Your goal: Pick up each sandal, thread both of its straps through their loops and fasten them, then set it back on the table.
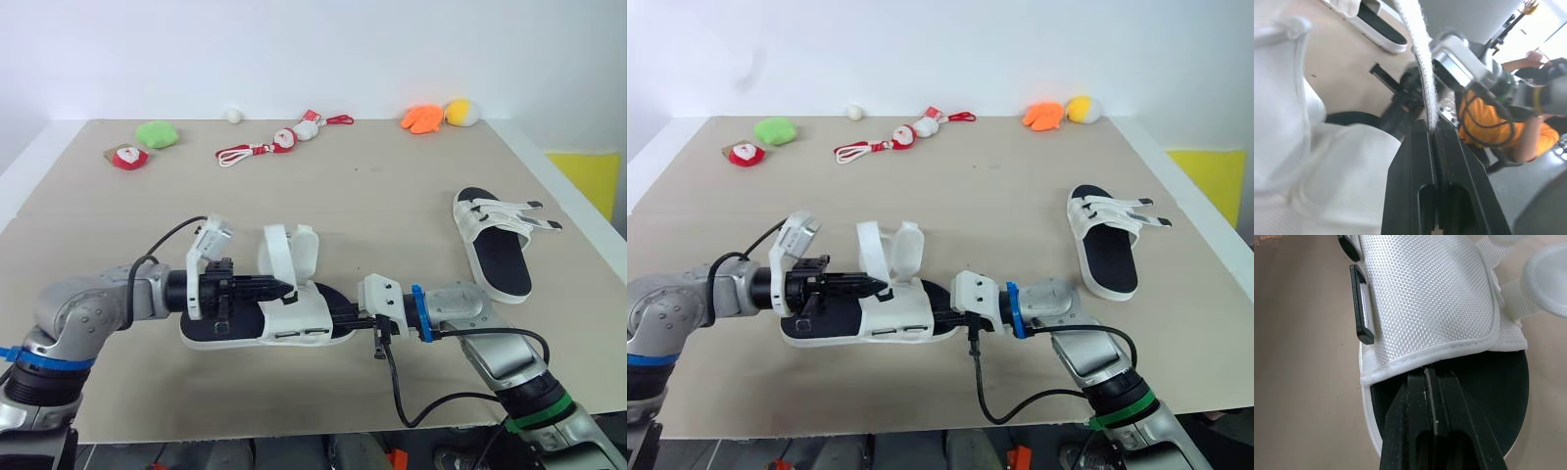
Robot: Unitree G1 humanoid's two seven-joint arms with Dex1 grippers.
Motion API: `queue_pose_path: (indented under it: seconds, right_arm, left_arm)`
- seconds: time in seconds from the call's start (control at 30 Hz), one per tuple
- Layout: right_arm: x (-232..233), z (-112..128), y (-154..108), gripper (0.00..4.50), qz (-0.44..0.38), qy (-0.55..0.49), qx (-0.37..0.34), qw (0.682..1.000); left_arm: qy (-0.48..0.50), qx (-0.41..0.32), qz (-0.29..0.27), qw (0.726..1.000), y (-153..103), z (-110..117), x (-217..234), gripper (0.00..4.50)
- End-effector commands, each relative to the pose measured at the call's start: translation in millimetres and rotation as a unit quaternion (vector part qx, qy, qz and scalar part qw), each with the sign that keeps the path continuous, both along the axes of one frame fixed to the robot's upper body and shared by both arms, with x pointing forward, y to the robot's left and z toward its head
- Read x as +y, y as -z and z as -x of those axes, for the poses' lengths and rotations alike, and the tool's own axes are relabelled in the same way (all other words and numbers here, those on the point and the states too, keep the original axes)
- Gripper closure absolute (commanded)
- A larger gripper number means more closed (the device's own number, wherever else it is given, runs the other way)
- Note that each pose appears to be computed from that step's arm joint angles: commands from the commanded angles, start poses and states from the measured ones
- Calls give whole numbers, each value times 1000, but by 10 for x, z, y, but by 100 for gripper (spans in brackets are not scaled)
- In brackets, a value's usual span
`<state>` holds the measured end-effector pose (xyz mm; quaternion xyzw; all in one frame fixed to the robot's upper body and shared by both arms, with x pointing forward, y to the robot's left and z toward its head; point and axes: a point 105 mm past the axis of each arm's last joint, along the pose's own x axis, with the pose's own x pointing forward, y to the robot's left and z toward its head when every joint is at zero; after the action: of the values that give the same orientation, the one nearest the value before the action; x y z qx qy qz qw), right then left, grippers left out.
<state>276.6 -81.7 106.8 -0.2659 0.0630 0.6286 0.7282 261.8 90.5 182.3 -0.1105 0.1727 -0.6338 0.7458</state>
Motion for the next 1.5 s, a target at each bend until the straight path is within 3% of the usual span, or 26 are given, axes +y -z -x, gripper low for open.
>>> queue_pose_path:
  seconds: [0.03,0.17,0.53,1.5]
  right_arm:
    - [-58,3,197,450,31,22,26,999]
    - [-59,6,196,450,30,25,26,999]
    - [-41,22,208,450,26,26,28,999]
    - [23,37,225,450,17,19,32,999]
  left_arm:
    - [14,-2,-22,1000,19,32,-14,447]
    - [27,3,-57,998,126,90,1,447]
    - [27,21,-89,995,177,231,66,447]
    - [-20,61,-75,995,274,290,52,447]
